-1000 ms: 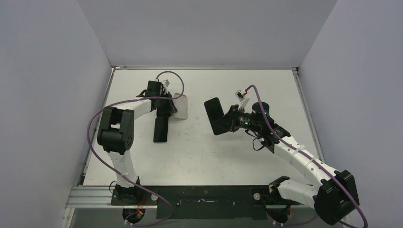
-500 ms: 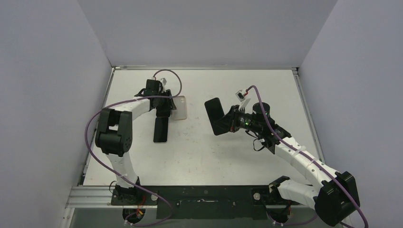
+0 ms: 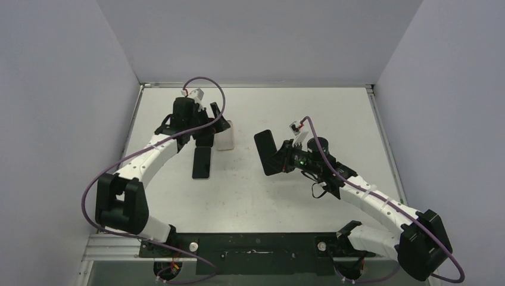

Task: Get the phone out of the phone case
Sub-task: Place the phone case at the center of the board, then place the phone at the center of the board.

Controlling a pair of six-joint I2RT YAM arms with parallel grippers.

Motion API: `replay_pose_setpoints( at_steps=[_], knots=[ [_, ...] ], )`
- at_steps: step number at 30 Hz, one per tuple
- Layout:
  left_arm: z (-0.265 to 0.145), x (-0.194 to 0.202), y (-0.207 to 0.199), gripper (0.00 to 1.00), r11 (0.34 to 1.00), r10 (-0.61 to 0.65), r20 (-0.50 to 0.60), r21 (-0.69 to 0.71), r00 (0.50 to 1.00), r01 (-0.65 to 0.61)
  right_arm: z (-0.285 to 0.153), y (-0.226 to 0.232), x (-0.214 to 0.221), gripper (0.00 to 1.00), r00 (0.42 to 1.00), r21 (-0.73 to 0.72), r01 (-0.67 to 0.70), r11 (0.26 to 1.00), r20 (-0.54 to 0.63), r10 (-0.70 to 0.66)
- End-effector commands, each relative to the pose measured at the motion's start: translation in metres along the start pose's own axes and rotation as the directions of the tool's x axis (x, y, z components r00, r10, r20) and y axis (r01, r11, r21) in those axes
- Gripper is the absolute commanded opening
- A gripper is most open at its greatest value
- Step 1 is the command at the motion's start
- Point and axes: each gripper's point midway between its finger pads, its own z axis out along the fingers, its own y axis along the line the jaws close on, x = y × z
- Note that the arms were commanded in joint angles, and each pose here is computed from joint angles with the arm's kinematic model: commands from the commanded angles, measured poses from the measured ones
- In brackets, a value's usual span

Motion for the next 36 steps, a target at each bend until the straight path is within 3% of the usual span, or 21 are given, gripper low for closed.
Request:
replay_pose_setpoints(
  at_steps=[1, 8, 15, 24, 31, 36],
  knots=[
    [-0.032, 0.006, -0.046, 0.97, 0.992, -0.063, 0.048, 0.108, 0.997, 0.058, 0.012, 0.012, -0.032, 0.00, 0.984, 0.003, 0.036, 0.999, 0.177, -0.036],
    [-0.065, 0.031, -0.104, 0.97, 0.955, -0.141, 0.072, 0.273, 0.987, 0.116, 0.027, 0.010, -0.027, 0.00, 0.974, 0.000, -0.017, 1.000, 0.225, 0.017],
    [-0.080, 0.051, -0.134, 0.97, 0.935, -0.159, 0.097, 0.334, 0.983, 0.118, 0.035, 0.017, -0.027, 0.00, 0.969, -0.001, -0.007, 1.000, 0.245, 0.007],
    [-0.068, 0.070, -0.160, 0.97, 0.939, -0.099, 0.104, 0.340, 0.990, 0.058, 0.039, 0.034, -0.019, 0.00, 0.973, -0.028, 0.031, 0.999, 0.231, -0.023],
    [-0.053, 0.082, -0.150, 0.97, 0.970, -0.063, 0.100, 0.238, 0.993, 0.037, 0.040, 0.045, -0.014, 0.00, 0.973, -0.037, 0.054, 0.998, 0.229, -0.044],
    [-0.055, 0.084, -0.153, 0.97, 0.965, -0.071, 0.104, 0.261, 0.992, 0.042, 0.041, 0.049, -0.012, 0.00, 0.971, -0.039, 0.059, 0.997, 0.234, -0.048]
  ],
)
